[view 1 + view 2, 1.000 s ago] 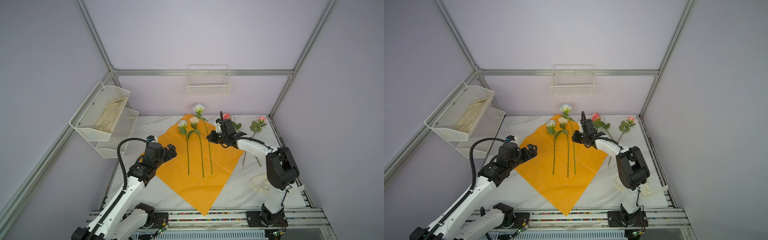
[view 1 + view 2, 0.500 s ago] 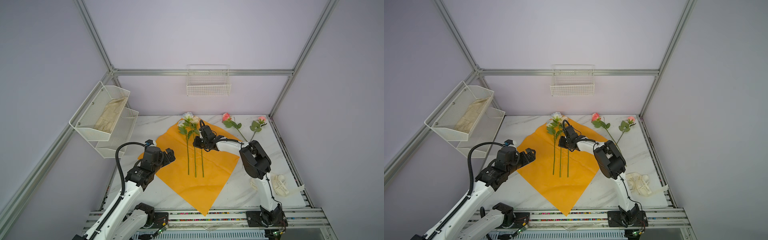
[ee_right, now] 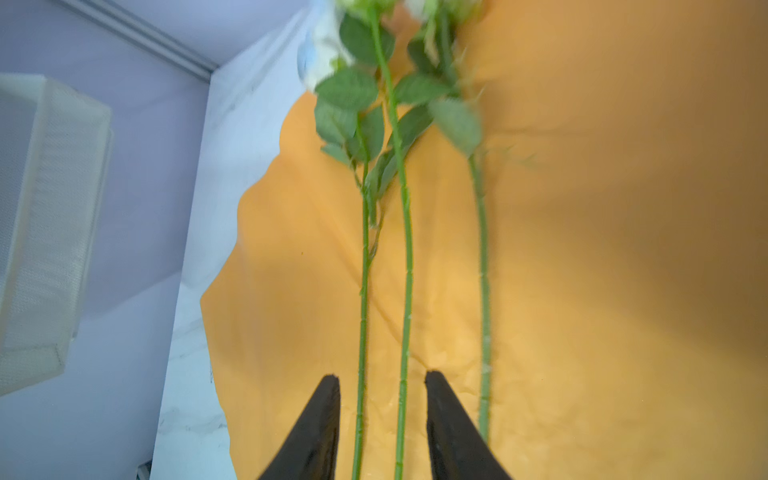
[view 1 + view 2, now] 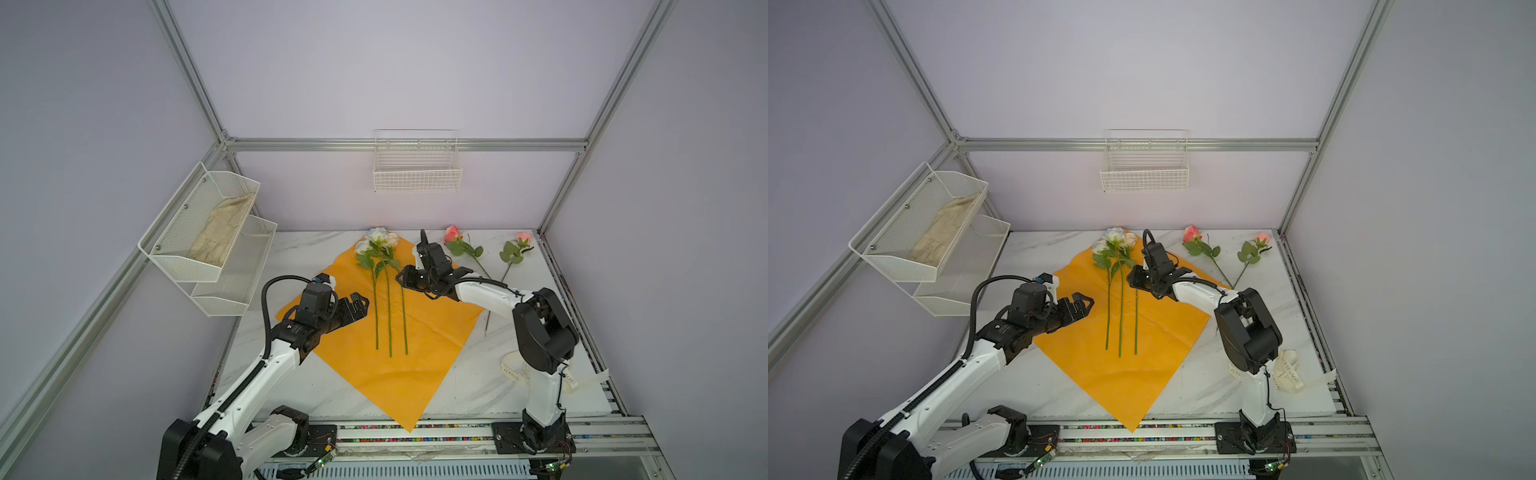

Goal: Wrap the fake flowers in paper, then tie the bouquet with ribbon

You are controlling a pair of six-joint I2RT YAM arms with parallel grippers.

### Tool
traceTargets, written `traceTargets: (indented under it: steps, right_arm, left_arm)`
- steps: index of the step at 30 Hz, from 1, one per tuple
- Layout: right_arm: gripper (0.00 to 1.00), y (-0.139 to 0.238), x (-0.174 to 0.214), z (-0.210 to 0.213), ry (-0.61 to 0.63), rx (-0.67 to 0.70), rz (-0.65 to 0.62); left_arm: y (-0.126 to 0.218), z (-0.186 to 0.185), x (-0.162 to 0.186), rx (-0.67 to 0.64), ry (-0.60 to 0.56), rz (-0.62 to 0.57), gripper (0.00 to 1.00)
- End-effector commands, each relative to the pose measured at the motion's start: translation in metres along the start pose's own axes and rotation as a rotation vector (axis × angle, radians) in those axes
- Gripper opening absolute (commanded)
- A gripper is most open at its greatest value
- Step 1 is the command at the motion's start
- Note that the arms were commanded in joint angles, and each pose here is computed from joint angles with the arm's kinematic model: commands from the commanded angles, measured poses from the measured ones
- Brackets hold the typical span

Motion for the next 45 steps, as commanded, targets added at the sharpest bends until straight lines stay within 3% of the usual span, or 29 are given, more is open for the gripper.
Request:
traceTargets:
  steps: [1, 9, 15, 29, 33, 37, 45]
  right_arm:
    - [0.37, 0.037, -0.029, -0.080, -0.050, 0.168, -0.083]
    - [0.37, 0.113, -0.057, -0.229, -0.121, 0.511, -0.156]
    - [0.37, 0.125, -0.067, -0.292, -0.203, 0.612, -0.134]
    - [0.34, 0.086, -0.070, -0.335, -0.146, 0.715, 0.019]
    - [0.22, 0.077, -0.058, -0.350, -0.137, 0.754, 0.105]
    - [0.09, 0.088, -0.073, -0.343, -0.102, 0.774, 0.061]
    - [0.01, 0.137, -0.113, -0.292, -0.063, 0.728, -0.104]
  left_arm:
    - [-0.013, -0.033, 0.002, 0.162, -0.053, 0.062, 1.00]
    - [-0.066, -0.097, 0.018, 0.235, -0.191, 0.223, 1.00]
    - [-0.108, -0.142, 0.038, 0.298, -0.248, 0.331, 1.00]
    - [-0.150, -0.212, 0.057, 0.422, -0.308, 0.418, 1.00]
    - [-0.153, -0.219, 0.059, 0.420, -0.318, 0.429, 1.00]
    - [-0.146, -0.212, 0.054, 0.366, -0.364, 0.404, 1.00]
    - [-0.105, -0.192, 0.037, 0.274, -0.429, 0.252, 1.00]
Point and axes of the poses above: each gripper's point midway between its finger pads, its own y axis back along the fingers, its own z axis along the line the jaws close on, x = y × z, the point moved 4 cm from there along y, back along the fingers, and after that the axes turned 1 degree about y, right-handed, at the moved point
